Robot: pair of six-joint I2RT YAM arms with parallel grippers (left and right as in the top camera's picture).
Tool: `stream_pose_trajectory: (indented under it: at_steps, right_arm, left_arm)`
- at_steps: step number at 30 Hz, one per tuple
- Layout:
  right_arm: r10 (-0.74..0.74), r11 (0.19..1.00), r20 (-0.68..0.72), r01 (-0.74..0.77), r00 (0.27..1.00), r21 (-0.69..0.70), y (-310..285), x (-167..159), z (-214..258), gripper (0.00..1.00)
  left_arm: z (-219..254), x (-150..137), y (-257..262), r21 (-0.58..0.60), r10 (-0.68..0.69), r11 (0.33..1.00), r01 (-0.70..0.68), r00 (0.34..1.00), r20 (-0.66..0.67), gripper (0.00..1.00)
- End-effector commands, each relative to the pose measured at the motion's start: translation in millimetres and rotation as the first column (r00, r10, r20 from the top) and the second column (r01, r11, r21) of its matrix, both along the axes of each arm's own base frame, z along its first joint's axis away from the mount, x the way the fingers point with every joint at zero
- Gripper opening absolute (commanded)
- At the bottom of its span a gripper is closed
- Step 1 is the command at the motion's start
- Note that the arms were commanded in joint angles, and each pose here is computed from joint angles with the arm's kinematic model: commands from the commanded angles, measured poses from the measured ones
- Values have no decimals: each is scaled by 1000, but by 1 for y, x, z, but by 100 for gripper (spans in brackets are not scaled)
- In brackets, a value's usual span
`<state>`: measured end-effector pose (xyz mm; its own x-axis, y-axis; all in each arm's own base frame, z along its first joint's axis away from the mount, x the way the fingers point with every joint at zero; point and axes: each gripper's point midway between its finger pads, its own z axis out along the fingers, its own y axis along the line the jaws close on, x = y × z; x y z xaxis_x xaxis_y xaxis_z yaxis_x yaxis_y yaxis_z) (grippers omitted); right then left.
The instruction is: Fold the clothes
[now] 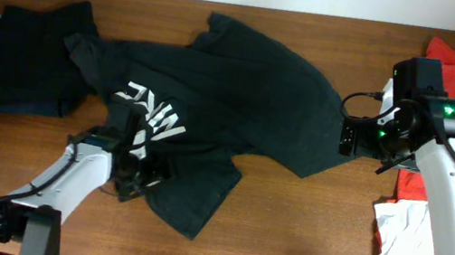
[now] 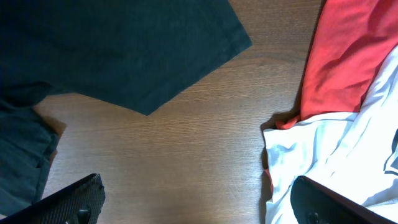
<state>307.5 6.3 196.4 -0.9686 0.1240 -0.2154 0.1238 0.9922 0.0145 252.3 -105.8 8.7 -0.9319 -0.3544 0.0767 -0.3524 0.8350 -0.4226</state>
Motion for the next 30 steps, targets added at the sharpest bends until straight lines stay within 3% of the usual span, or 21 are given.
stream_pose_trajectory:
  at_steps: [1, 3, 7, 9, 14, 17, 20, 22, 26, 30]
  right_arm:
    - [-13, 1000, 7, 13, 1000, -14, -4, 3, 2, 99]
    - [-13, 1000, 7, 13, 1000, -15, -5, 3, 2, 99]
    - [-13, 1000, 7, 13, 1000, -14, -4, 3, 2, 99]
    - [-13, 1000, 7, 13, 1000, -15, -5, 3, 2, 99]
    - [-14, 1000, 7, 14, 1000, -14, -4, 4, 2, 99]
    - [-10, 1000, -18, 10, 1000, 1, -2, 7, -7, 99]
    - [-10, 999, -101, 14, 995, 38, 6, 23, -42, 99]
    - [-9, 999, -150, 15, 989, 41, 7, 29, -62, 100]
    - [-9, 997, -296, 31, 955, 69, 13, 33, -116, 80]
    - [-101, 989, -368, 133, 924, 61, 15, 35, -148, 69]
  left_arm:
    - [-32, -26, -22, -22, -51, 999, 50, 995, -80, 94]
    - [-34, -15, -22, 0, -18, 1000, 18, 999, -42, 75]
    - [-34, -7, -21, 12, -10, 1000, 10, 1000, -10, 12]
    - [-34, -8, -20, 13, -9, 1000, 9, 1000, -13, 0]
    - [-26, -14, 27, 105, -3, 994, 7, 999, -36, 0]
    - [1, -26, 118, 347, 175, 926, -150, 984, -42, 0]
    - [33, -25, 179, 359, 365, 854, -376, 926, 102, 0]
    - [33, -26, 181, 356, 378, 850, -389, 920, 102, 0]
    - [33, -24, 177, 334, 376, 859, -387, 921, 101, 0]
    - [33, -24, 178, 334, 376, 859, -387, 921, 101, 0]
